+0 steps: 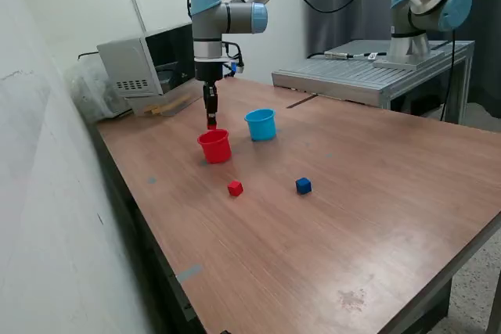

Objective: Place red objects in the red bin, and blue objects in the blue bin.

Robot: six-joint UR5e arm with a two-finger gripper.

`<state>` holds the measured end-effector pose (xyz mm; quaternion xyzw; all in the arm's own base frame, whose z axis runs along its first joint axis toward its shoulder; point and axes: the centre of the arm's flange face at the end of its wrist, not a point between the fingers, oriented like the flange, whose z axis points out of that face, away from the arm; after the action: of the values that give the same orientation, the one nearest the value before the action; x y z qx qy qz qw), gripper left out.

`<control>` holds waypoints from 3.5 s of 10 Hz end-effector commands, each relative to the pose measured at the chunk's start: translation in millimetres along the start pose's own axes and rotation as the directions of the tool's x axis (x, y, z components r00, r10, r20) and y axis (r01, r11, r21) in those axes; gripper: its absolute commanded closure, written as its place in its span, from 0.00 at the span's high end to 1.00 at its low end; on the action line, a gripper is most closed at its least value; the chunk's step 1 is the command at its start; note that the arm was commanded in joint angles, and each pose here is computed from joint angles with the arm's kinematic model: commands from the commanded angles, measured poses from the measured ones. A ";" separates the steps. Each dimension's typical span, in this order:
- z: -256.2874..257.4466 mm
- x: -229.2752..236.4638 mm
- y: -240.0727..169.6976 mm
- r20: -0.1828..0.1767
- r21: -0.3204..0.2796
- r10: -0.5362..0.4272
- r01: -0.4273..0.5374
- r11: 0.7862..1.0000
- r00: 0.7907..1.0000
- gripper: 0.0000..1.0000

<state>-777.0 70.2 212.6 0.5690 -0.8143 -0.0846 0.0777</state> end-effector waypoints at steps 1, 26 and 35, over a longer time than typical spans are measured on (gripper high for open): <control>15.5 -3.1 4.7 0.006 0.010 0.004 -0.004 1.000 1.000 1.00; 101.0 183.1 -2.4 -0.134 0.053 -0.519 0.529 0.847 0.844 1.00; 96.5 193.8 -8.4 -0.129 0.053 -0.538 0.547 0.835 0.833 0.00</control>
<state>-856.2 -110.1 117.4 0.7844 -0.6155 -0.0326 0.0691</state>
